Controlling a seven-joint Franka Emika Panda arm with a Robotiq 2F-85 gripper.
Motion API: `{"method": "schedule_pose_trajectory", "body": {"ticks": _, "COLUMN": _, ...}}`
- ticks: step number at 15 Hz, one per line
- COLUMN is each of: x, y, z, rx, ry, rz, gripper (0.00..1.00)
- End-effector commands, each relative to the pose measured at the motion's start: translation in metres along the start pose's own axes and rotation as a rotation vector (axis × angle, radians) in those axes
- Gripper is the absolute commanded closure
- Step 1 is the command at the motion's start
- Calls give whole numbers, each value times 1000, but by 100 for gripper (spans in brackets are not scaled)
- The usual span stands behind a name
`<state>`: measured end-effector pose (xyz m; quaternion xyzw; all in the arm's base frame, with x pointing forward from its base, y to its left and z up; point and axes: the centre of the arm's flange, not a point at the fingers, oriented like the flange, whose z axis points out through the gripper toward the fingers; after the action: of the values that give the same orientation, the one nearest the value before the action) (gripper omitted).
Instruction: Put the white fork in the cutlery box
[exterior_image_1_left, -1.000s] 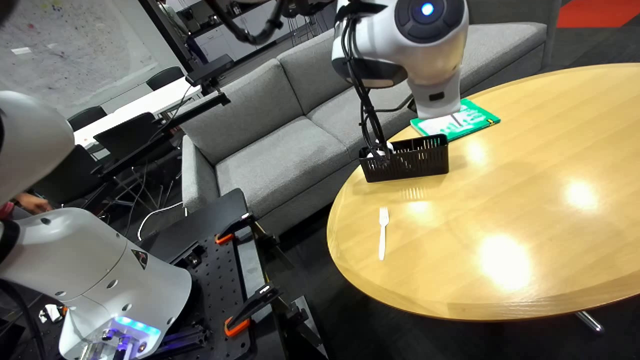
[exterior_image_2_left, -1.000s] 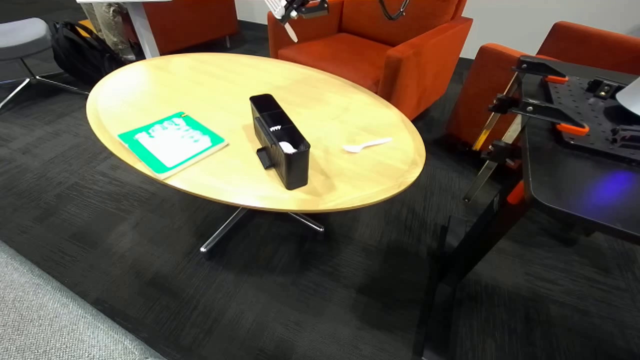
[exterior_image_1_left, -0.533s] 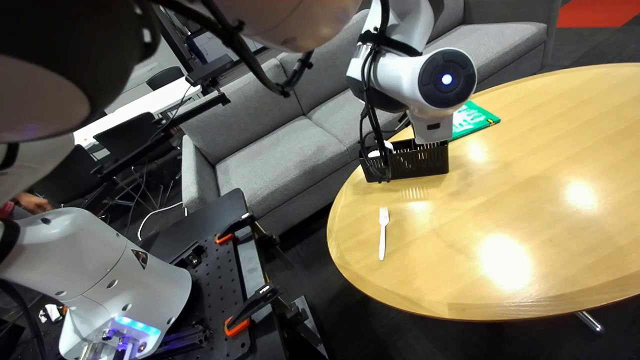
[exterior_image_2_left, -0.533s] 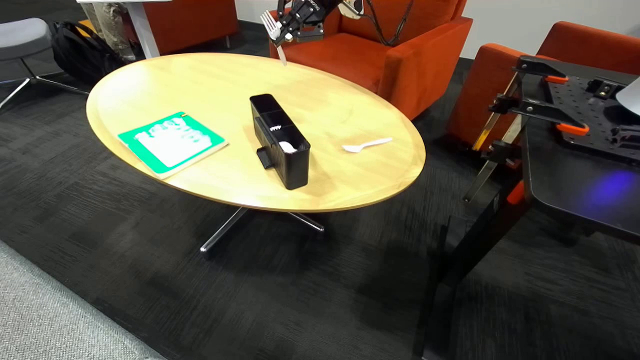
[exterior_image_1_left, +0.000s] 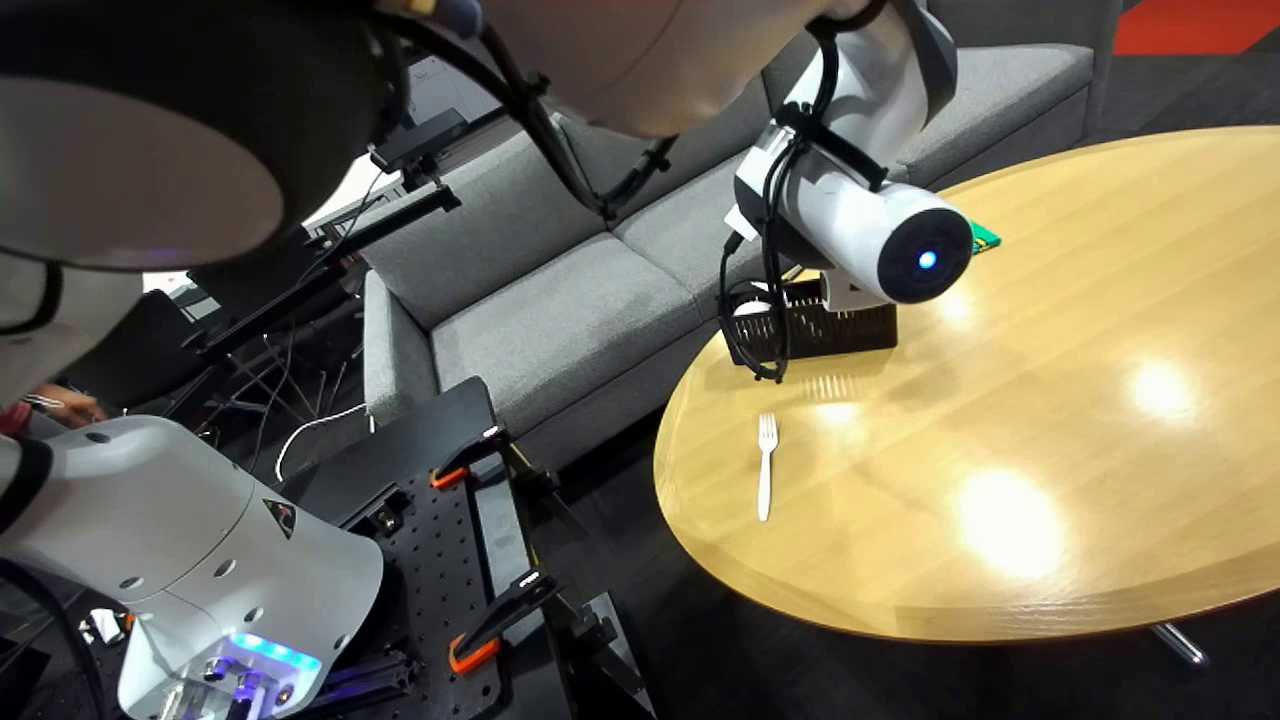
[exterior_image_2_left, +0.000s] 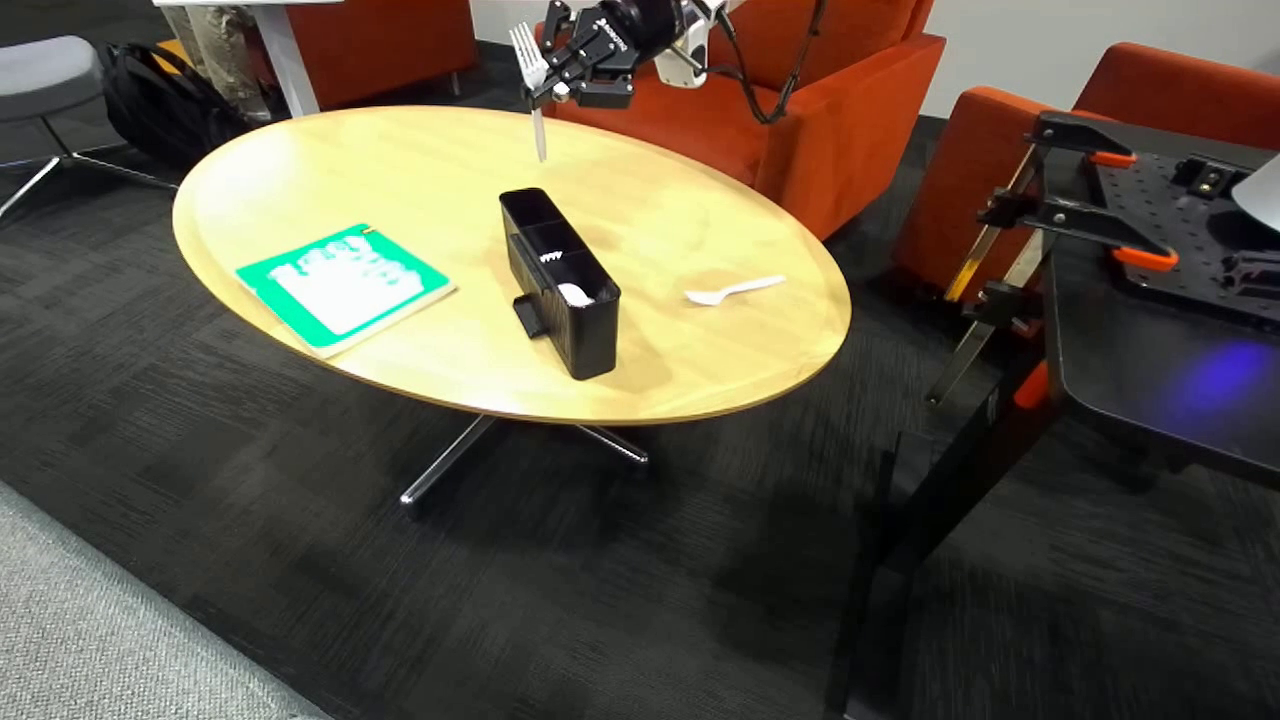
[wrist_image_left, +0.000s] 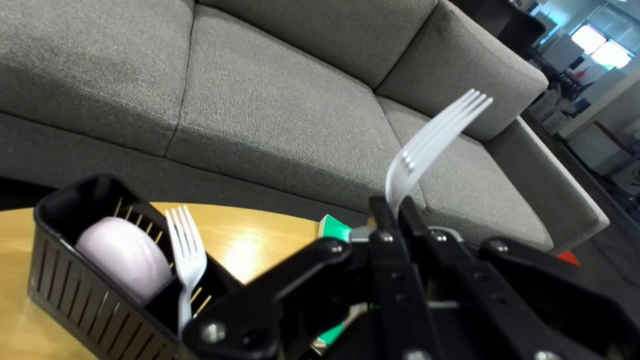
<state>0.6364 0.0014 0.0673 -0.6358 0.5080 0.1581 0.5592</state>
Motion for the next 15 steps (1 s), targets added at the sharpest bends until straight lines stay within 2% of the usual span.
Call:
{"method": "schedule_pose_trajectory", "body": {"ticks": 1, "x": 21, "y": -4, "z": 23, "rx": 7, "ry": -22, "rz": 16, "gripper": 98}}
{"method": "schedule_pose_trajectory", "body": {"ticks": 5, "x": 37, "y": -1, "z": 42, "rx": 18, "ry": -5, "rz": 36, "gripper": 98}}
{"method": "schedule_pose_trajectory", "body": {"ticks": 14, "x": 59, "y": 15, "z": 59, "rx": -8, "ry": 133, "rz": 65, "gripper": 98}}
{"method": "schedule_pose_trajectory", "body": {"ticks": 15, "x": 61, "y": 17, "z": 59, "rx": -11, "ry": 145, "rz": 71, "gripper": 69}}
